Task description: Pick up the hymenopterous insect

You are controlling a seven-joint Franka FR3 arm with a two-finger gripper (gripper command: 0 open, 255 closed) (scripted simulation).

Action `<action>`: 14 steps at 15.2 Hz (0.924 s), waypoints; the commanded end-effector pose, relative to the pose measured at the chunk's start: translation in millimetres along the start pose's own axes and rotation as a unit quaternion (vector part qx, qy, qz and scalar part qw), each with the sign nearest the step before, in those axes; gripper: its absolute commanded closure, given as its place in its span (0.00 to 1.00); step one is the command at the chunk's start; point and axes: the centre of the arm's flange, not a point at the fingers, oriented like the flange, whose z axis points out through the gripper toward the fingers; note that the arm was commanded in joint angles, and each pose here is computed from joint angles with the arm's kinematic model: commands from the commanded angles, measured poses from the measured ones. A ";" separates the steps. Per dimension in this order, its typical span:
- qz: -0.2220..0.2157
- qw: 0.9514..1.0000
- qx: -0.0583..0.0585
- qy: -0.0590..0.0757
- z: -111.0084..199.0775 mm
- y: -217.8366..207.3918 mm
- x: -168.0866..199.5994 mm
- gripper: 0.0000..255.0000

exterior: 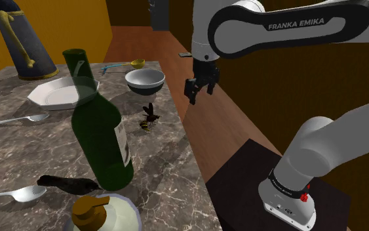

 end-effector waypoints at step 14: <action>0.094 0.995 -0.019 -0.008 19.8 -192.5 69.5 0.00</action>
